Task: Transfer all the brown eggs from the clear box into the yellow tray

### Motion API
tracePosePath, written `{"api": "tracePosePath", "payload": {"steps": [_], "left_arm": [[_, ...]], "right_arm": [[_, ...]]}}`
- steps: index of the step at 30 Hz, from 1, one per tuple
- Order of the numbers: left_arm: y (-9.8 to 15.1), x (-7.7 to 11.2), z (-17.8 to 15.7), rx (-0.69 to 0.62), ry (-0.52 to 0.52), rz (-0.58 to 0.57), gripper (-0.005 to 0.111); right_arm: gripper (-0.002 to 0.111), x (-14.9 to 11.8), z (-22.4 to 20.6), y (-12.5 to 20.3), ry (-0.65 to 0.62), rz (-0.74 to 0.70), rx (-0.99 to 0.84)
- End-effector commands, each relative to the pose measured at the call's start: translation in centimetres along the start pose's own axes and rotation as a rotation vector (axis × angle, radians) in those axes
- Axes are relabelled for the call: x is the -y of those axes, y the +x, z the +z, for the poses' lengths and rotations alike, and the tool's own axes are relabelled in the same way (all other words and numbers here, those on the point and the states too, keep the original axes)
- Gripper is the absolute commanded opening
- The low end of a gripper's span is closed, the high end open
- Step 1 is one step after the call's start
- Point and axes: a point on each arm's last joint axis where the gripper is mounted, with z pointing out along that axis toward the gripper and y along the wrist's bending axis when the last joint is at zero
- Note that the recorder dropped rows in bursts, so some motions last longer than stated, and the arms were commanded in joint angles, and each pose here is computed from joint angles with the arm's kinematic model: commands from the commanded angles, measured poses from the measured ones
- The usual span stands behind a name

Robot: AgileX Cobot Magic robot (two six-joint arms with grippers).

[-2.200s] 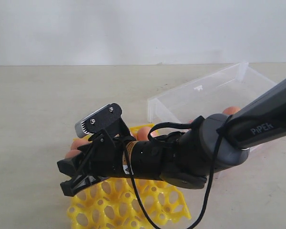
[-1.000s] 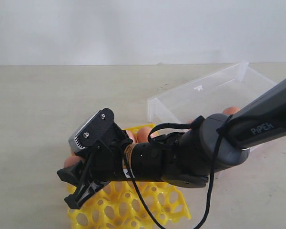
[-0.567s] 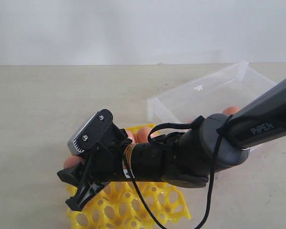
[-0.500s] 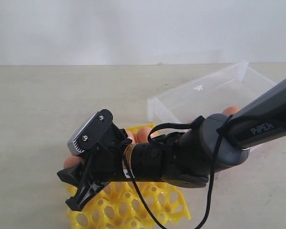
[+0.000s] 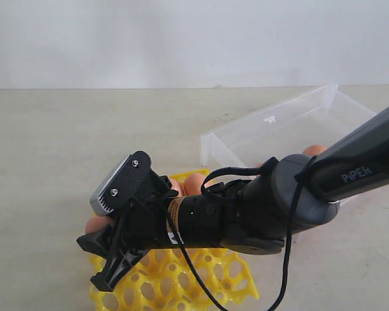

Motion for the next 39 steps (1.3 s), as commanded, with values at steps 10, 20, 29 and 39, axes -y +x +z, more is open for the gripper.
{"api": "tracePosePath", "payload": {"steps": [10,20,29,39], "left_arm": [[-0.1,0.0,0.0,0.011,-0.003,0.002,0.004],[-0.1,0.0,0.0,0.011,-0.003,0.002,0.004],[-0.1,0.0,0.0,0.011,-0.003,0.002,0.004],[-0.1,0.0,0.0,0.011,-0.003,0.002,0.004]], "right_arm": [[0.027,-0.1,-0.2,-0.7,-0.009,-0.021,0.023],[0.000,-0.3,-1.8,-3.8,0.011,-0.048,0.104],[0.000,0.9,-1.8,-4.3,0.195,-0.017,0.158],[0.000,-3.1,-0.9,-5.5,0.373,0.016,0.250]]}}
